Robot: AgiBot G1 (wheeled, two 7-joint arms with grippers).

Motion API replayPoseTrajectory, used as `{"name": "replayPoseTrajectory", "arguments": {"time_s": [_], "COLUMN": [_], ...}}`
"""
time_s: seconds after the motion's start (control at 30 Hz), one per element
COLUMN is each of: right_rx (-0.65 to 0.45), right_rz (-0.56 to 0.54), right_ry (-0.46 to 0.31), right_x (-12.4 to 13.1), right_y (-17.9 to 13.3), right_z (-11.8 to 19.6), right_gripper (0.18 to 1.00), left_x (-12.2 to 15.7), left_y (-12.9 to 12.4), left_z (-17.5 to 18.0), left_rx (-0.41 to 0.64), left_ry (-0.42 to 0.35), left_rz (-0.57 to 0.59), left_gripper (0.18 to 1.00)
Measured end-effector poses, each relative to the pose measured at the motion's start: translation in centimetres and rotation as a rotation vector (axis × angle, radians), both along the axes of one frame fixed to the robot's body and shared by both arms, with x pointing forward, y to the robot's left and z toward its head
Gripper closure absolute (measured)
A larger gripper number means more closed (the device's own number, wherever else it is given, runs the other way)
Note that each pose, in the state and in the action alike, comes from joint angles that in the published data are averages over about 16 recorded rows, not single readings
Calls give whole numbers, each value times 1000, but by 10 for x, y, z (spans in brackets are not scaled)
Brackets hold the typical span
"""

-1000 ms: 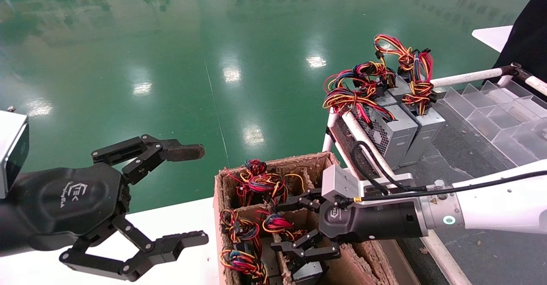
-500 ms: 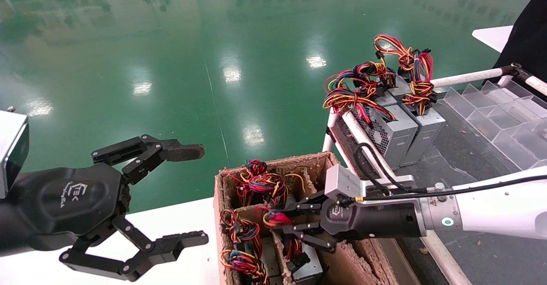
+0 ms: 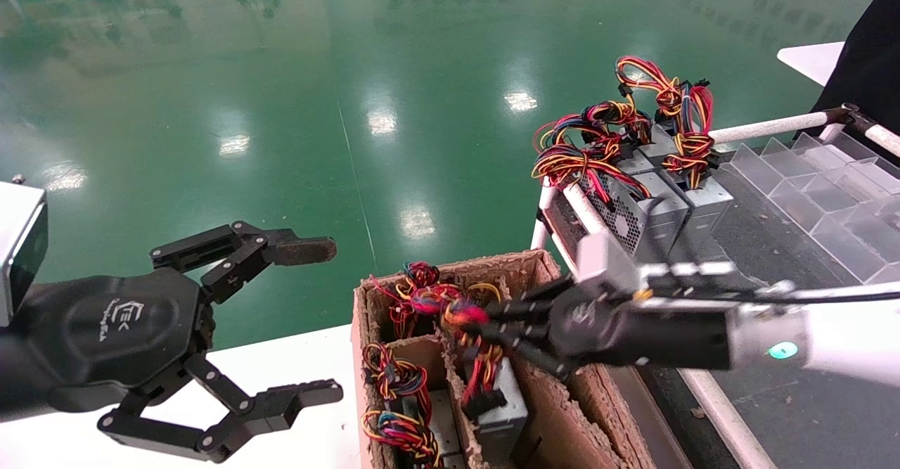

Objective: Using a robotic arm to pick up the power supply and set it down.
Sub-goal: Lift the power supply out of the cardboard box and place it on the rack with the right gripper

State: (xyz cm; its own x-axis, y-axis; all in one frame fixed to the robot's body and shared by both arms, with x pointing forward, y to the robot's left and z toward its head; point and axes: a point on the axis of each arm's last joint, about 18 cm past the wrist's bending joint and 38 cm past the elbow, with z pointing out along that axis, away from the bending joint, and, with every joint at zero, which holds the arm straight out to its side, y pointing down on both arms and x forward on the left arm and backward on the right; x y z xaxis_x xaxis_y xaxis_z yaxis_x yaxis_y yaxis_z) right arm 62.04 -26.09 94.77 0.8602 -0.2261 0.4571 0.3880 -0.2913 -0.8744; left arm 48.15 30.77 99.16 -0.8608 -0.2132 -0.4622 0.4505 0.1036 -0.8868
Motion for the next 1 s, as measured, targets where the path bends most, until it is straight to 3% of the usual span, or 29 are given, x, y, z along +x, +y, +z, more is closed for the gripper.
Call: {"name": "replayPoseTrajectory", "arguments": {"time_s": [0.5, 0.77, 1.0], "right_rx": [218, 231, 220], "right_rz": [-27, -156, -308], "right_ry": [-255, -382, -440], "right_x": [-68, -91, -94], "right_y": [-72, -120, -164], "right_z": [107, 138, 147], "right_gripper": [944, 944, 944], "left_x": [0, 0, 0], "left_y": [0, 0, 0], "left_z": [0, 0, 0], "left_rx": [0, 0, 0], "left_ry": [0, 0, 0], "left_rz": [0, 0, 0], "left_gripper": [184, 184, 184]}}
